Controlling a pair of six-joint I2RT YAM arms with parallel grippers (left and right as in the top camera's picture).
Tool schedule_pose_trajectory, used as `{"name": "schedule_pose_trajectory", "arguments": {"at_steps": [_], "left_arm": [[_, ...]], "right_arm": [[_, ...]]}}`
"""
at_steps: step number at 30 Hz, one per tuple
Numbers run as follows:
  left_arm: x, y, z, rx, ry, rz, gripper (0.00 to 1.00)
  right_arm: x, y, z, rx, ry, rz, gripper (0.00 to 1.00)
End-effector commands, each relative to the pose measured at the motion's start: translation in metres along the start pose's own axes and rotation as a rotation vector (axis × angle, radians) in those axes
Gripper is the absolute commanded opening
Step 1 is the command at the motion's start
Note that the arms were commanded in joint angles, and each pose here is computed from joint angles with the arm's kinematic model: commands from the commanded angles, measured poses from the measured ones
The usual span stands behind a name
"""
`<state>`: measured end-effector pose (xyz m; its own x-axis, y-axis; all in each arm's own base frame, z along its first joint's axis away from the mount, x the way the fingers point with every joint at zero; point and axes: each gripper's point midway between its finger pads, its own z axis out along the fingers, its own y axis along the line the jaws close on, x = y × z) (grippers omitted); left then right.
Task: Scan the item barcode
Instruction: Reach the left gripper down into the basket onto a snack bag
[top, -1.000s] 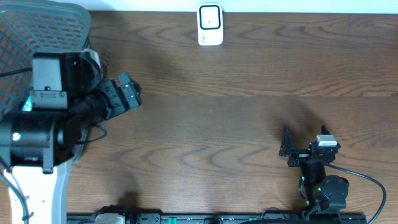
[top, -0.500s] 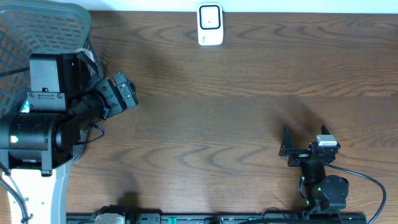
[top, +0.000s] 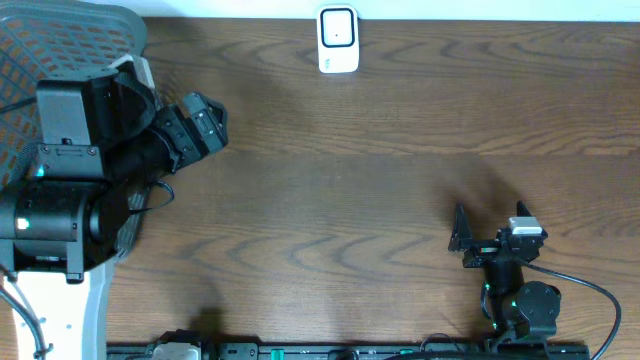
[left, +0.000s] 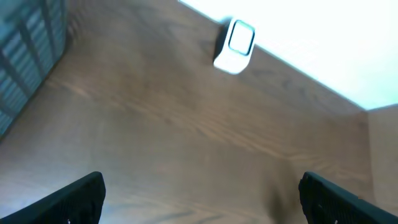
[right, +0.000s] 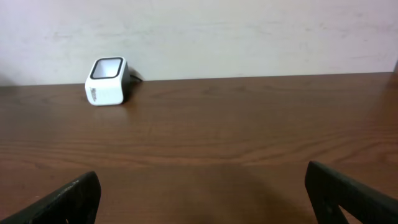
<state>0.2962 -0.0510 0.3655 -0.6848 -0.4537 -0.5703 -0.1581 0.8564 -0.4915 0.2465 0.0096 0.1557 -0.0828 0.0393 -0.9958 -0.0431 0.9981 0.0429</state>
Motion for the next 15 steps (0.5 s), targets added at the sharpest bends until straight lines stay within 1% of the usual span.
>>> {"name": "schedule_pose_trajectory", "arguments": {"at_steps": [1, 3, 5, 7, 10, 13, 15], "left_arm": [[-0.033, -0.01, -0.031, 0.039, -0.136, 0.014, 0.98], [-0.062, -0.007, -0.058, 0.015, -0.252, 0.036, 0.98], [-0.08, -0.003, -0.077, -0.017, -0.332, 0.059, 0.98], [-0.097, 0.011, -0.094, -0.088, -0.412, 0.042, 0.98], [-0.112, 0.051, -0.114, -0.294, -0.508, -0.002, 0.98], [-0.115, 0.114, -0.131, -0.619, -0.539, -0.088, 0.98], [-0.115, 0.147, -0.141, -0.801, -0.543, -0.132, 0.98]], "right_arm": [[0.002, -0.003, 0.0, 0.016, 0.006, 0.011, 0.99], [0.002, -0.003, 0.0, 0.016, 0.005, 0.011, 0.99], [0.002, -0.003, 0.0, 0.016, 0.006, 0.011, 0.99], [0.002, -0.003, 0.0, 0.016, 0.005, 0.011, 0.99], [0.002, -0.003, 0.0, 0.016, 0.005, 0.011, 0.99], [0.002, -0.003, 0.0, 0.016, 0.006, 0.011, 0.99], [0.002, -0.003, 0.0, 0.017, 0.005, 0.011, 0.99]]}}
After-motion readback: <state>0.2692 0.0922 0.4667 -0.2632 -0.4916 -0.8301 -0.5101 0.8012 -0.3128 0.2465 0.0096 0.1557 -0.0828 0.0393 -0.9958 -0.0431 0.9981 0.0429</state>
